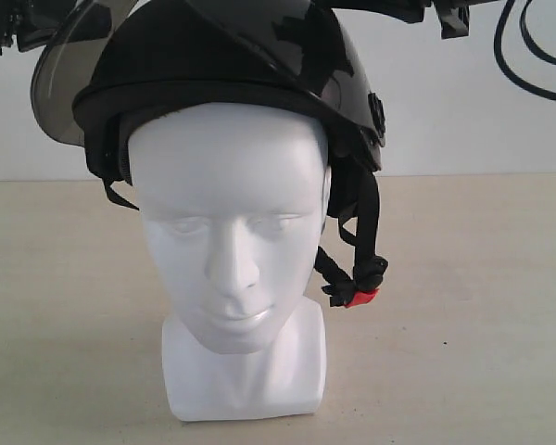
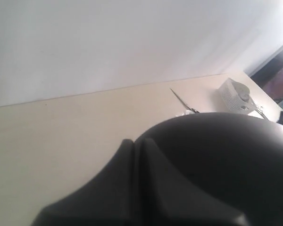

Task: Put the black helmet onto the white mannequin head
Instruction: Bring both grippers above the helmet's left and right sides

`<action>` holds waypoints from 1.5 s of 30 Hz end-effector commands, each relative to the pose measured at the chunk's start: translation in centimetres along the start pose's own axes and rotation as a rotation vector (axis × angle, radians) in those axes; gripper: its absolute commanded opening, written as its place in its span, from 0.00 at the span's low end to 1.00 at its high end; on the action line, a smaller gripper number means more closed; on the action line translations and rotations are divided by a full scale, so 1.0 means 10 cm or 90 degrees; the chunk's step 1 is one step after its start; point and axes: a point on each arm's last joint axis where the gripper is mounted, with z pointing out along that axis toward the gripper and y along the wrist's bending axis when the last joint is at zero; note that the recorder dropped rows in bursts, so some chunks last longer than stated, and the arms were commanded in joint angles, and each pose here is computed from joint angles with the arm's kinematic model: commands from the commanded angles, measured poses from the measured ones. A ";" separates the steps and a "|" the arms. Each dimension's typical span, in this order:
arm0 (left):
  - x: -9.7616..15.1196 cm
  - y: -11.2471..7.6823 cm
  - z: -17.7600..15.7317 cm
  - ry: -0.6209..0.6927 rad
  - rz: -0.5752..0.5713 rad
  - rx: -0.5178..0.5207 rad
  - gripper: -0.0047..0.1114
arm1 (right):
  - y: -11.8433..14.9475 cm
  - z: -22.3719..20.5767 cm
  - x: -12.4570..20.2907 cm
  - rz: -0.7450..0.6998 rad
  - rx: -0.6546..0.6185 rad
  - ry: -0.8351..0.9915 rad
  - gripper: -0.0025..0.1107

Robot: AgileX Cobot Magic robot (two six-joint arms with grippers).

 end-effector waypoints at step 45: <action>0.16 -0.80 -0.10 0.151 0.013 0.084 0.08 | 0.14 0.00 0.13 0.032 -0.056 0.086 0.02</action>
